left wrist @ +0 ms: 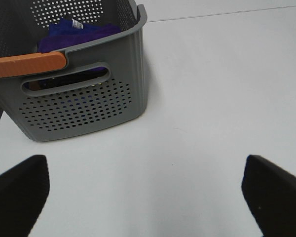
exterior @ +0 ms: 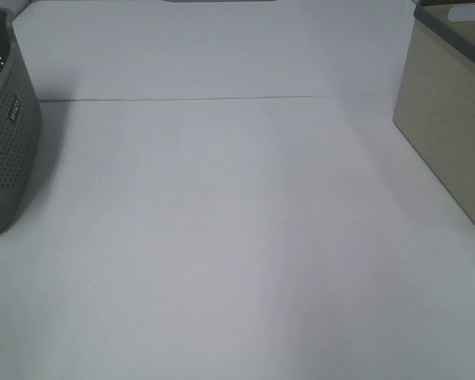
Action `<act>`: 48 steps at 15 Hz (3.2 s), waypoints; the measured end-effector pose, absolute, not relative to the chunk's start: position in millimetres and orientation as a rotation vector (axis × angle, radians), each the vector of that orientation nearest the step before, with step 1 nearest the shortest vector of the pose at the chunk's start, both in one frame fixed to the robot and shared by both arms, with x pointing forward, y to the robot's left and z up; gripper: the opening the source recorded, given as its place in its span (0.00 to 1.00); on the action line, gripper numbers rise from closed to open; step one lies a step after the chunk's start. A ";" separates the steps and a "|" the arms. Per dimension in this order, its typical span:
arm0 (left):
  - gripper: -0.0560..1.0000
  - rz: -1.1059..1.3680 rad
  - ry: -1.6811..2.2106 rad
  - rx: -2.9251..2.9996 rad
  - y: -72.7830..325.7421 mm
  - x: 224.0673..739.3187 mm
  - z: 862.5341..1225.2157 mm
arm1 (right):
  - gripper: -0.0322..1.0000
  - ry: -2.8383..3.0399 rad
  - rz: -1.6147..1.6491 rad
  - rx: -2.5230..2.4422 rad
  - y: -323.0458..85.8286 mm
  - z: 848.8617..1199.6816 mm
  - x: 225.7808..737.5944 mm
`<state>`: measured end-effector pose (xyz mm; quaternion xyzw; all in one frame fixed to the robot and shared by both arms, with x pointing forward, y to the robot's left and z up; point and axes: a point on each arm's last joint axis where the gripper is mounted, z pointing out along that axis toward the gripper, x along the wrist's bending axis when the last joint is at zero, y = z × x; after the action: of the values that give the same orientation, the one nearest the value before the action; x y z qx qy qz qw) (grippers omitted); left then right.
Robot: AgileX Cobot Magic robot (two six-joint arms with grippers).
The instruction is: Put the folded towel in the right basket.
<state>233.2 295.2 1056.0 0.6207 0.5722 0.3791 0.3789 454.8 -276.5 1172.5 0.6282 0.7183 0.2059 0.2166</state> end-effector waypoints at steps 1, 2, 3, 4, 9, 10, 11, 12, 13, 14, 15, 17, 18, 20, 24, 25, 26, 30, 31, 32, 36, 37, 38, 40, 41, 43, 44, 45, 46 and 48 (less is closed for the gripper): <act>0.99 0.968 1.462 1.586 295.2 233.2 1056.0 | 0.98 1.988 0.574 1.738 -277.6 1170.7 445.7; 0.99 0.971 1.463 1.586 295.3 233.2 1056.0 | 0.98 1.980 0.585 1.732 -280.4 1165.7 422.5; 0.99 0.971 1.463 1.586 295.3 233.2 1056.0 | 0.98 1.962 0.607 1.718 -283.2 1162.4 399.0; 0.99 0.971 1.463 1.586 295.3 233.2 1056.0 | 0.98 1.955 0.616 1.712 -285.7 1153.6 378.5; 0.99 0.971 1.463 1.586 295.3 233.2 1056.0 | 0.98 1.930 0.762 1.611 -291.9 1097.3 284.9; 0.99 0.971 1.463 1.586 295.3 233.2 1056.0 | 0.98 1.927 0.792 1.584 -291.4 1092.9 277.8; 0.99 0.971 1.463 1.586 295.3 233.2 1056.0 | 0.98 1.931 0.830 1.548 -290.5 1083.7 268.9; 0.99 0.971 1.463 1.586 295.3 233.2 1056.0 | 0.98 1.932 0.847 1.525 -290.4 1072.2 262.1; 0.99 0.971 1.463 1.586 295.3 233.2 1056.0 | 0.98 1.925 0.856 1.508 -291.0 1061.5 256.5; 0.99 0.971 1.463 1.586 295.3 233.2 1056.0 | 0.98 1.910 0.871 1.494 -291.5 1050.0 252.7; 0.99 0.971 1.462 1.587 295.3 233.2 1056.0 | 0.98 1.898 0.882 1.485 -292.0 1040.4 248.8; 0.99 0.971 1.462 1.587 295.3 233.2 1056.0 | 0.98 1.865 0.919 1.457 -292.4 1037.2 242.4; 0.99 0.971 1.462 1.587 295.3 233.2 1056.0 | 0.98 1.839 0.948 1.434 -292.7 1036.8 237.5; 0.99 0.972 1.461 1.589 295.3 233.2 1056.0 | 0.98 1.826 0.979 1.422 -292.0 1036.9 234.2; 0.99 0.972 1.460 1.589 295.3 233.2 1056.0 | 0.98 1.827 0.982 1.422 -291.7 1037.0 234.1; 0.99 0.961 1.460 1.584 294.6 233.2 1056.0 | 0.98 1.827 0.982 1.422 -291.7 1037.0 234.1; 0.99 0.941 1.456 1.576 293.2 233.1 1056.1 | 0.98 1.827 0.982 1.422 -291.7 1037.0 234.1; 0.99 0.859 1.426 1.553 286.7 232.9 1056.9 | 0.98 1.709 0.918 1.522 -291.0 1037.0 235.2; 0.99 0.859 1.426 1.553 286.7 232.9 1056.9 | 0.98 1.699 0.913 1.531 -290.9 1037.0 235.3; 0.99 0.861 1.427 1.554 286.8 232.9 1056.8 | 0.98 1.690 0.910 1.539 -290.6 1037.0 235.4; 0.99 0.915 1.444 1.570 291.0 233.1 1056.4 | 0.98 1.685 0.910 1.544 -290.5 1037.0 235.5; 0.99 0.915 1.444 1.570 291.0 233.1 1056.4 | 0.98 1.685 0.910 1.544 -290.5 1037.0 235.5; 0.99 0.915 1.444 1.570 291.0 233.1 1056.4 | 0.98 1.685 0.910 1.544 -290.5 1037.0 235.5; 0.99 0.915 1.444 1.570 291.0 233.1 1056.4 | 0.98 1.685 0.910 1.544 -290.5 1037.0 235.5; 0.99 0.915 1.444 1.570 291.0 233.1 1056.4 | 0.98 1.685 0.910 1.544 -290.5 1037.0 235.5; 0.99 0.915 1.444 1.570 291.0 233.1 1056.4 | 0.98 1.685 0.910 1.544 -290.5 1037.0 235.5; 0.99 0.915 1.444 1.570 291.0 233.1 1056.4 | 0.98 1.685 0.910 1.544 -290.5 1037.0 235.5; 0.99 0.915 1.444 1.570 291.0 233.1 1056.4 | 0.98 1.685 0.910 1.544 -290.5 1037.0 235.5; 0.99 0.915 1.444 1.570 291.0 233.1 1056.4 | 0.98 1.685 0.910 1.544 -290.5 1037.0 235.5; 0.99 0.915 1.444 1.570 291.0 233.1 1056.4 | 0.98 1.685 0.910 1.544 -290.5 1037.0 235.5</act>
<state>233.1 291.0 1056.4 0.6202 0.5706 0.3615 0.3987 235.5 -290.5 1037.0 0.5915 0.6455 0.3485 0.3346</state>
